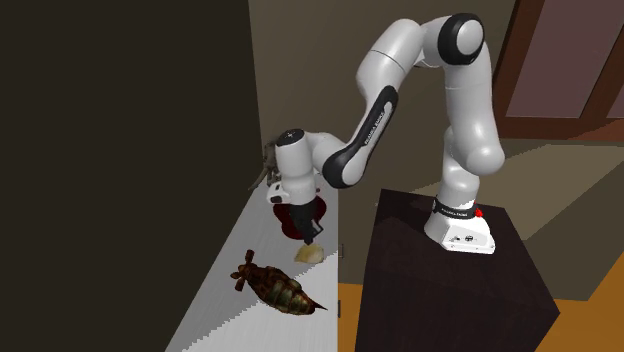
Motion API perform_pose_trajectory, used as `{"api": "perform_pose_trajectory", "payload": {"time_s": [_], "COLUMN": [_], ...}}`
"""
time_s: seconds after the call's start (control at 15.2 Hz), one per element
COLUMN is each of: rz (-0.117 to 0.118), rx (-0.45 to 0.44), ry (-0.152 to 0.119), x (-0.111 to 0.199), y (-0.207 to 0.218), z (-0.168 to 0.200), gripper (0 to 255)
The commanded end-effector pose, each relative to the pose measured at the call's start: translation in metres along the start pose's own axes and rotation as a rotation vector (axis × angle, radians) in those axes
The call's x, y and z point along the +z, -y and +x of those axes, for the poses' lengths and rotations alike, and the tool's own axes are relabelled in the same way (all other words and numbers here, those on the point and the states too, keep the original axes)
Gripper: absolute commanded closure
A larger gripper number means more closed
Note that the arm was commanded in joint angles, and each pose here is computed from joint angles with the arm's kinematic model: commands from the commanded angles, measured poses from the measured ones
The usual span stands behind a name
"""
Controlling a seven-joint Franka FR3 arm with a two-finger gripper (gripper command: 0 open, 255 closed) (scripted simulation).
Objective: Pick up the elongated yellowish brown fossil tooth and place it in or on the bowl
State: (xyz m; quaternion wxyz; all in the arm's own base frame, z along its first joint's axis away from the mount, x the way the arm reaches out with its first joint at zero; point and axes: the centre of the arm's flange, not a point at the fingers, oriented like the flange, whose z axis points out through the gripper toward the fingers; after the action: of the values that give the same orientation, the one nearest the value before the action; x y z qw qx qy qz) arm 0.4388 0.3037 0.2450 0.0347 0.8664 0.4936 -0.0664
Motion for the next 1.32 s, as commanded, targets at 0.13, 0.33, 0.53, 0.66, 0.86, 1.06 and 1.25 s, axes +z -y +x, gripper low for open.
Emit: {"api": "perform_pose_trajectory", "payload": {"time_s": [0.13, 0.33, 0.53, 0.66, 0.86, 1.06, 1.25], "rz": [0.002, 0.002, 0.002, 0.002, 0.002, 0.002, 0.002], "rx": [-0.001, -0.001, -0.001, -0.001, -0.001, -0.001, -0.001], "ry": [0.004, 0.004, 0.004, 0.004, 0.004, 0.004, 0.004], "x": [-0.021, -0.036, -0.052, -0.062, -0.078, -0.094, -0.099], "y": [0.002, 0.002, 0.002, 0.002, 0.002, 0.002, -0.021], "z": [-0.004, -0.006, -0.009, -0.01, -0.013, -0.015, -0.027], "gripper": [255, 255, 255, 255, 255, 255, 255]}}
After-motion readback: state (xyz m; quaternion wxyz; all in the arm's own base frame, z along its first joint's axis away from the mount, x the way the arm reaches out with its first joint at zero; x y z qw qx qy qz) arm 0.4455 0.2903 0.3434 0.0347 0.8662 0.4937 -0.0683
